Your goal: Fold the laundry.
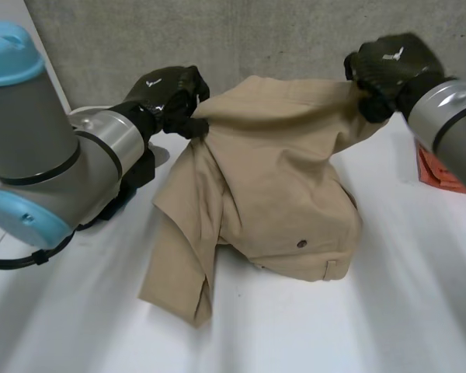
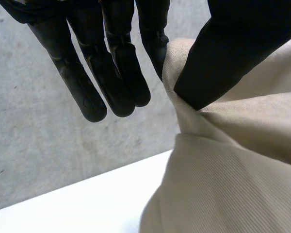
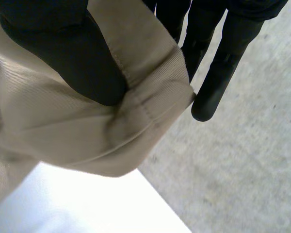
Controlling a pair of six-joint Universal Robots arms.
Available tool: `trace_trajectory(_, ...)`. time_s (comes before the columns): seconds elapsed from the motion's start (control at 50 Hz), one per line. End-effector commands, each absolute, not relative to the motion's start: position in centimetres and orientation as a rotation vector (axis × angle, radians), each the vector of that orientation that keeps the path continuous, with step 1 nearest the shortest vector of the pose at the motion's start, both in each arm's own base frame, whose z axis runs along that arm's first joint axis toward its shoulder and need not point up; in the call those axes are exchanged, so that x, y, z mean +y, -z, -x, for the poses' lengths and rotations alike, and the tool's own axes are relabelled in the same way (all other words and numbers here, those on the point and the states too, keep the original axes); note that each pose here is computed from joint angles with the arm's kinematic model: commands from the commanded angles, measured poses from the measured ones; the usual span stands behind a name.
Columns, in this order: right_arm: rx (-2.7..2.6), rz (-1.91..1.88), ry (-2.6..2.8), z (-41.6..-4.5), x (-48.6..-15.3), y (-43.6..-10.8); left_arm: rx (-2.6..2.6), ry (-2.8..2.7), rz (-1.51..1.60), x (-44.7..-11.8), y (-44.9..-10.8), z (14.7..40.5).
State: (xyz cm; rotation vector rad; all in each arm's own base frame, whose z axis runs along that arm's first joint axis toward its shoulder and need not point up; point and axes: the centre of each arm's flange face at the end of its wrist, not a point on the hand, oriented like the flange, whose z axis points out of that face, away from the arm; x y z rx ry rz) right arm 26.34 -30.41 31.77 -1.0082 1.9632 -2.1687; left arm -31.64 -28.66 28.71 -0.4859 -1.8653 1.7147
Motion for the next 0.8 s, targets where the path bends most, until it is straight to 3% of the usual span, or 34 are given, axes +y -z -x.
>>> trace_trajectory(0.02, 1.968, 0.987, 2.269, -26.6, -32.3, -30.8, -1.876, -1.793, 0.566, -31.0, -27.2, 32.0)
trace_trajectory(0.22, 1.691, 0.892, 2.471, -28.8, -35.1, -30.4, -1.722, -1.991, 0.535, -33.6, -28.1, 32.0)
trace_trajectory(0.34, 1.419, 0.909, 2.49, -34.0, -36.3, -28.0, -1.888, -1.952, 0.481, -32.9, -25.1, 30.5)
trace_trajectory(0.44, 1.418, 0.963, 2.408, -36.6, -36.3, -24.8, -1.96, -1.984, 0.411, -33.4, -24.8, 28.5)
trace_trajectory(0.56, 1.57, 0.946, 2.358, -35.6, -35.5, -25.1, -2.002, -2.015, 0.364, -34.3, -24.8, 26.6)
trace_trajectory(0.68, 1.897, 0.95, 2.209, -32.4, -32.9, -25.7, -2.023, -2.036, 0.331, -34.9, -25.1, 25.1)
trace_trajectory(0.8, 2.189, 1.001, 1.837, -30.6, -29.3, -21.7, -2.046, -2.018, 0.33, -34.7, -24.5, 24.9)
